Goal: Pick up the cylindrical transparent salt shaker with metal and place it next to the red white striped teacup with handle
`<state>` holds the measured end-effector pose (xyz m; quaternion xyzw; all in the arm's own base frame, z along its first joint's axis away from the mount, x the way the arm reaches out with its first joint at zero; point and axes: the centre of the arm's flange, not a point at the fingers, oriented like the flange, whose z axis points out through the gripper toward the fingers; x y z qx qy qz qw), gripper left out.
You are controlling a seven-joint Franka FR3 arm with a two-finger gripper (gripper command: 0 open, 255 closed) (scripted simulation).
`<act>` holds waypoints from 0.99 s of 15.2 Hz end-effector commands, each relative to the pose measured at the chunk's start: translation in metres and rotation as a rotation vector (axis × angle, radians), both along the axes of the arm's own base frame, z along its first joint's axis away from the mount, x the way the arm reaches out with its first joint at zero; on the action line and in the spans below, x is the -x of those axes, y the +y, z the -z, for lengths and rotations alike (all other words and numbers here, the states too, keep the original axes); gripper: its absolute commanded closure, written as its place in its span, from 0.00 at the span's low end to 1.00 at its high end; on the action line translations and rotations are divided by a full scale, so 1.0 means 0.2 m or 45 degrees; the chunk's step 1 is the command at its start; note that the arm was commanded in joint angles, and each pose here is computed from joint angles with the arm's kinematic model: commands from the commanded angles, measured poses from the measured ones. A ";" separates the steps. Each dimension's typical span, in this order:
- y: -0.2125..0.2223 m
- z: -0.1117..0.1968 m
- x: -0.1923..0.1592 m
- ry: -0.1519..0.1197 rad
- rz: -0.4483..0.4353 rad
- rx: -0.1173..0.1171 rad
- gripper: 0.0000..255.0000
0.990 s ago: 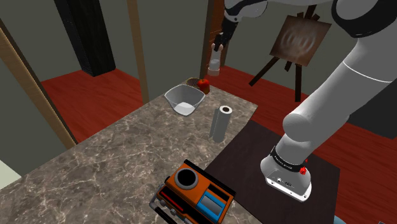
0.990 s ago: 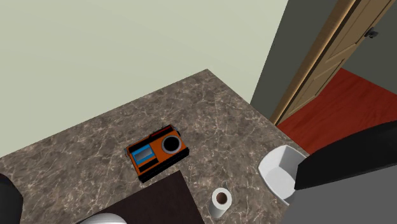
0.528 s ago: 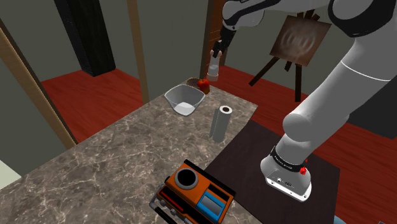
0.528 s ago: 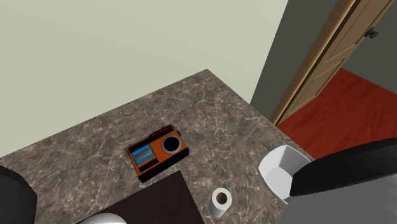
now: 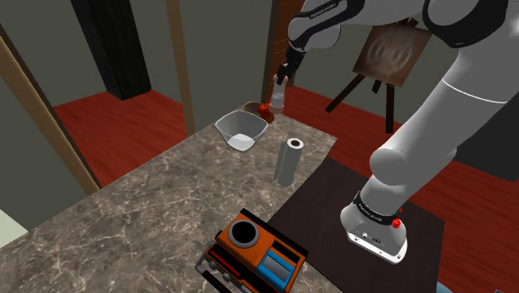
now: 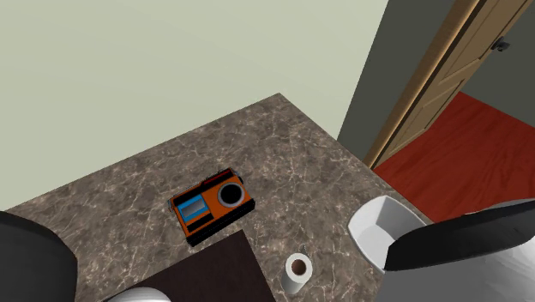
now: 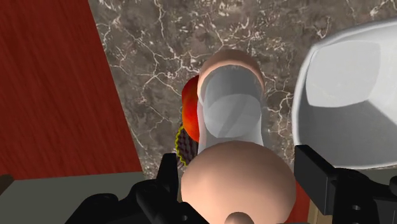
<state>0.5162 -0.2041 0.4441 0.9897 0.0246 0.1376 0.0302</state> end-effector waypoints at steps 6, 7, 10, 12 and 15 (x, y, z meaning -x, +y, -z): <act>-0.01 0.19 0.00 -0.001 0.000 0.000 1.00; -0.01 0.21 0.00 -0.001 0.000 0.000 1.00; -0.01 0.29 0.00 -0.001 0.000 0.000 1.00; -0.01 0.34 0.00 -0.001 0.000 0.000 1.00; -0.01 0.42 0.00 -0.001 0.000 0.000 1.00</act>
